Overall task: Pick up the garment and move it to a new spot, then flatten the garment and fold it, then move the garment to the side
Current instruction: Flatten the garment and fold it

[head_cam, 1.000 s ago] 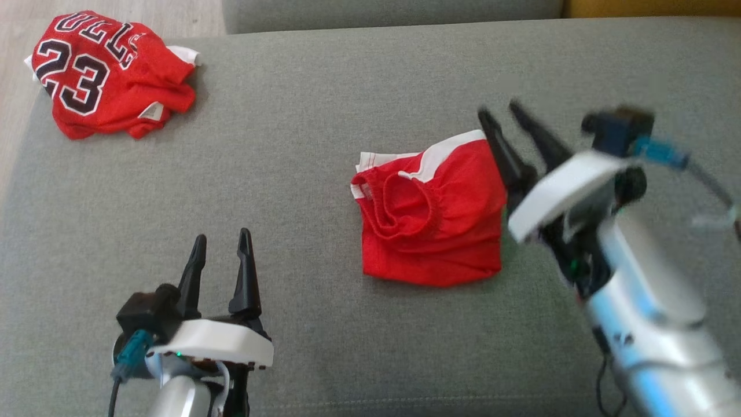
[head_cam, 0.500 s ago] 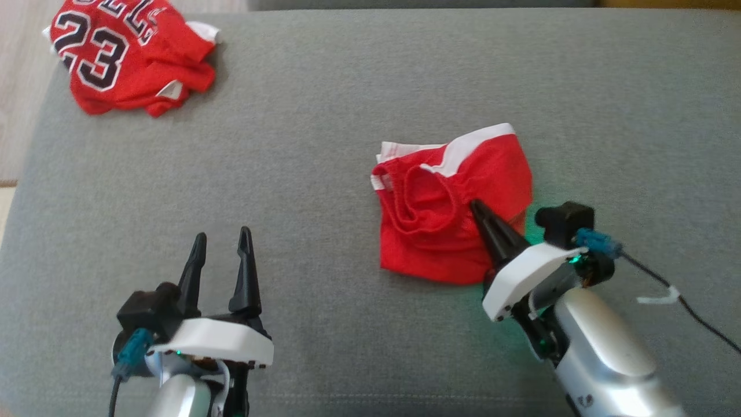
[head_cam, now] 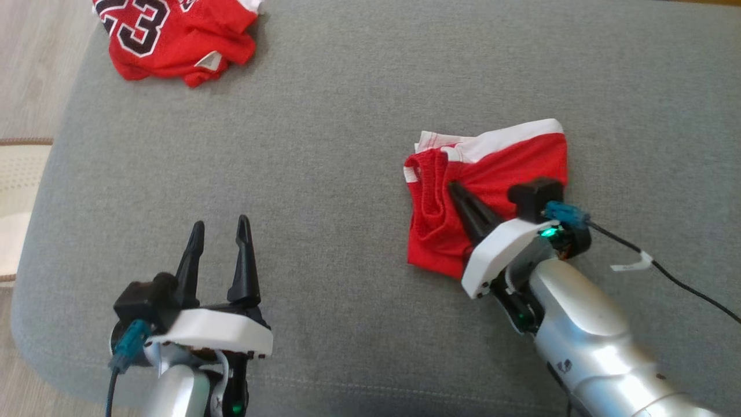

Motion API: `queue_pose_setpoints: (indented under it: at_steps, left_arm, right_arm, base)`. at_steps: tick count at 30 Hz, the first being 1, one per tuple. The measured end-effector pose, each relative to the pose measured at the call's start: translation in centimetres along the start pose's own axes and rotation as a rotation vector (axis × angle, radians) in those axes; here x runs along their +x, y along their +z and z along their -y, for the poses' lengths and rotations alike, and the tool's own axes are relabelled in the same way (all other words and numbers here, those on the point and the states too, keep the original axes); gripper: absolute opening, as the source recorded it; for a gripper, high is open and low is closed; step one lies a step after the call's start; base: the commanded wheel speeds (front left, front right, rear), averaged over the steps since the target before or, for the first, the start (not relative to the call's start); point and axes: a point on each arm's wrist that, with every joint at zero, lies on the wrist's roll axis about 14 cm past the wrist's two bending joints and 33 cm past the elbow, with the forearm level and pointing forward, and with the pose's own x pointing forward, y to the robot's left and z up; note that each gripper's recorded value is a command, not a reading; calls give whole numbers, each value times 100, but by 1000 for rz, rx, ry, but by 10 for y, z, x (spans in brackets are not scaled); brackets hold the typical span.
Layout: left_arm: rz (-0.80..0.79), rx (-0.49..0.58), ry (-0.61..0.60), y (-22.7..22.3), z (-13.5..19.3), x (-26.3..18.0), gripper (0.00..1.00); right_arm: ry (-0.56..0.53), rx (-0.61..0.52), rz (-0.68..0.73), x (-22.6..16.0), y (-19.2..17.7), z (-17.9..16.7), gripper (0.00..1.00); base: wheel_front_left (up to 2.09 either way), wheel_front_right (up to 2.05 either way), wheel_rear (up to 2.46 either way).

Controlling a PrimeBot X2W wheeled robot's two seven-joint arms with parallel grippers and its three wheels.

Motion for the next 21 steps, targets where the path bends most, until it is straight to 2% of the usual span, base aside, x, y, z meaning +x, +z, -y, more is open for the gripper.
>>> queue_pose_setpoints:
  at_steps: [11, 16, 18, 19, 20, 21]
  left_arm:
    - [-3, -1, 0, -1, 1, 4, 100]
    - [5, 4, -19, 1, 7, 7, 100]
    - [10, 2, -31, 2, 11, 8, 100]
    - [12, 0, -40, 3, 13, 9, 100]
    - [15, -2, -52, 4, 16, 9, 100]
    - [17, -2, -62, 4, 20, 10, 100]
  right_arm:
    - [46, -21, -28, 9, -7, -10, 0]
    - [44, -25, 17, 4, 1, -9, 0]
    - [35, -27, 44, 1, 7, -7, 26]
    - [31, -29, 57, -1, 11, -6, 42]
    - [27, -29, 74, -3, 15, -5, 61]
    - [20, -31, 91, -5, 20, -3, 85]
  base:
    - [0, 0, 0]
    - [0, 0, 0]
    - [0, 0, 0]
    - [0, 0, 0]
    - [0, 0, 0]
    - [0, 0, 0]
